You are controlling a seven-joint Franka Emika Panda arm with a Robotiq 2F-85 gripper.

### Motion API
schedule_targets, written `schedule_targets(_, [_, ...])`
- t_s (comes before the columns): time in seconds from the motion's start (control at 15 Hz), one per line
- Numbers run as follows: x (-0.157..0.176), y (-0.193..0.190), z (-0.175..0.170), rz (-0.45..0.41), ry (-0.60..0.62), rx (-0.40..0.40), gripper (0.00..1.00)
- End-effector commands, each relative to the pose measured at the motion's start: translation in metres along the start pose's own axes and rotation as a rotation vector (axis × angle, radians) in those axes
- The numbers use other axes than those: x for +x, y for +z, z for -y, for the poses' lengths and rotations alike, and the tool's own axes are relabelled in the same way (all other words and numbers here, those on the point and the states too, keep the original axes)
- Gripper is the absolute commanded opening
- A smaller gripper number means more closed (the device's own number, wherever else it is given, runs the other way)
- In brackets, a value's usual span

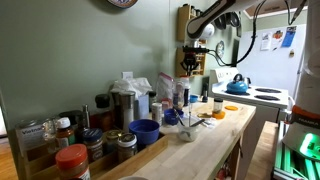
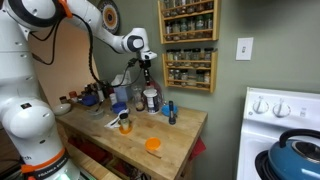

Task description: Move the orange lid from on top of the bottle to on top of the bowl

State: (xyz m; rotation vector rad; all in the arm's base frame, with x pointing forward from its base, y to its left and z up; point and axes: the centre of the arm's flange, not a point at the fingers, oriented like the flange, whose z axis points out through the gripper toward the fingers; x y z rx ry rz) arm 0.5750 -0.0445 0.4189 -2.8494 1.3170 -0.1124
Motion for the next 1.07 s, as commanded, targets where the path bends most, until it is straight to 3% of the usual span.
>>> schedule_targets(0.0, [0.004,0.005,0.003,0.027,0.006,-0.017,0.02])
schedule_targets(0.07, [0.004,0.004,0.002,0.027,0.008,-0.022,0.13])
schedule_targets(0.13, [0.003,0.003,0.000,0.031,0.008,-0.023,0.33])
schedule_targets(0.6, [-0.014,-0.026,-0.007,0.012,-0.033,0.024,0.82])
schedule_targets(0.73, [-0.026,-0.046,-0.016,0.040,-0.127,0.076,0.98])
schedule_targets(0.93, [-0.054,-0.064,-0.029,0.051,-0.310,0.107,1.00])
schedule_targets(1.0, [-0.028,-0.056,-0.008,0.021,-0.223,0.091,1.00])
